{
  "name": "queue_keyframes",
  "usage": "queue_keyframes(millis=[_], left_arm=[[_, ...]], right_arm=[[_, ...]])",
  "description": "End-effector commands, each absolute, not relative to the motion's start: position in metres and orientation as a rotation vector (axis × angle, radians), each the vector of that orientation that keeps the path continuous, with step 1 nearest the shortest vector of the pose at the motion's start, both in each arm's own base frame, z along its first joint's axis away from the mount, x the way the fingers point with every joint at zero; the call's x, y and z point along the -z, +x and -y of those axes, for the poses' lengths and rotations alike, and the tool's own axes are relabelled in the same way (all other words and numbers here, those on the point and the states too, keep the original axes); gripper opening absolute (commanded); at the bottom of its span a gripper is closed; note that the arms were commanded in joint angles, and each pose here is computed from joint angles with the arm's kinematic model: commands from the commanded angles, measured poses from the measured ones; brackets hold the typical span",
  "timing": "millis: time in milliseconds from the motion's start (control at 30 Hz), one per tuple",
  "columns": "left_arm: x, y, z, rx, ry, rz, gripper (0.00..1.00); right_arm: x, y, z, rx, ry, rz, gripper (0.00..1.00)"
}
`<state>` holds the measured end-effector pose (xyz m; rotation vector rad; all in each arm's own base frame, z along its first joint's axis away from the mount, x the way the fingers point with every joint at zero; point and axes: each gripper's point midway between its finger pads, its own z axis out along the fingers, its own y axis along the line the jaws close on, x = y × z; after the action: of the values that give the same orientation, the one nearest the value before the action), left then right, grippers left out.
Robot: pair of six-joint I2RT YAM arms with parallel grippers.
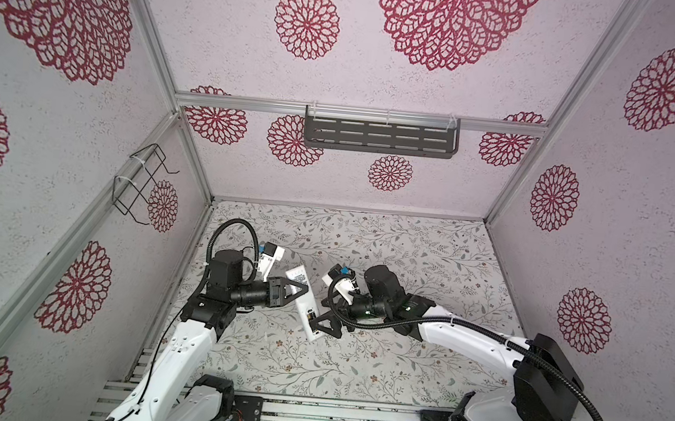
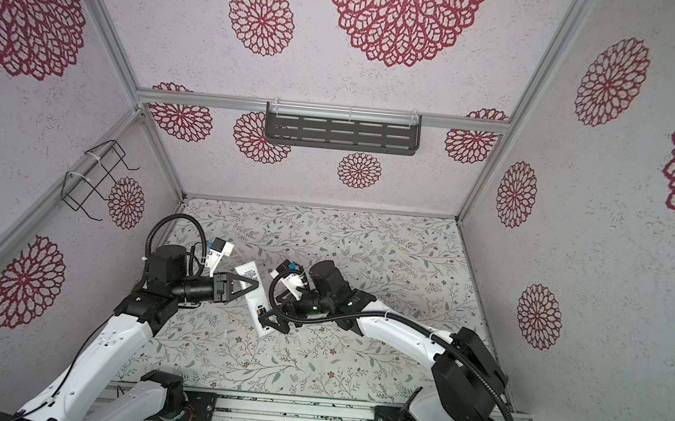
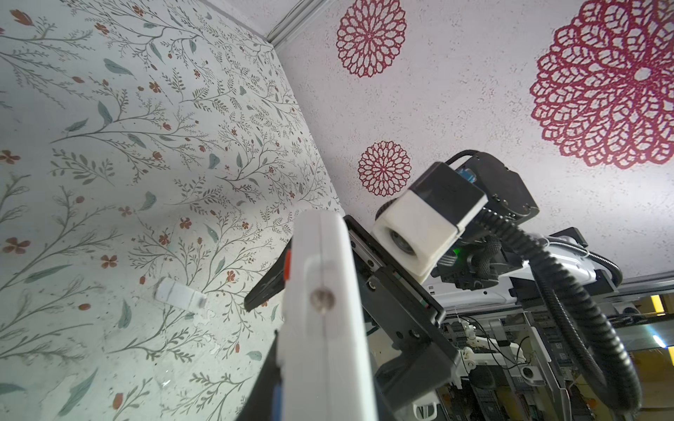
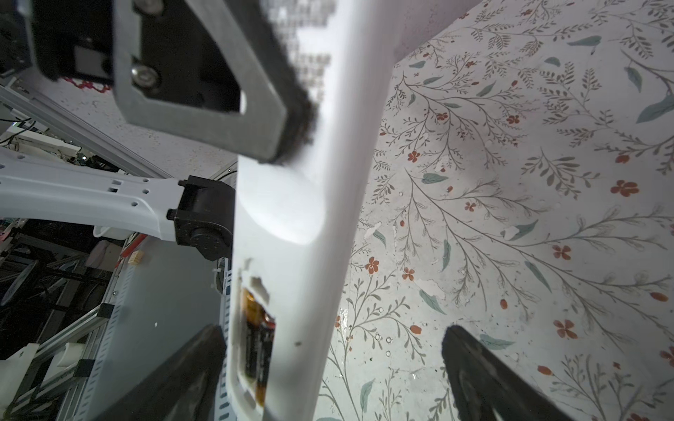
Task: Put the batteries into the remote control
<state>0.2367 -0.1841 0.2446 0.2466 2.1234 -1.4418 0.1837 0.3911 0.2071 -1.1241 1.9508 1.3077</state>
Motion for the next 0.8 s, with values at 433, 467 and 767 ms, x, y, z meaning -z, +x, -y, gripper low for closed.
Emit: queue_keyframes(millis=[433,467,767], left_arm=[[-0.266,0.228,0.191,1.454,0.348,-2.036,0.00],[-0.266,0.228,0.190,1.454,0.348,-2.036,0.00],[-0.269,0.227,0.190,1.443,0.350,-2.020,0.00]], right_arm=[[-0.218,0.202,-0.410,-1.304,-1.070,-1.914,0.60],[-0.217,0.202,-0.410,-1.302,-1.071,-1.917,0.59],[-0.213,0.202,-0.410,-1.271,-1.072,-1.933,0.43]])
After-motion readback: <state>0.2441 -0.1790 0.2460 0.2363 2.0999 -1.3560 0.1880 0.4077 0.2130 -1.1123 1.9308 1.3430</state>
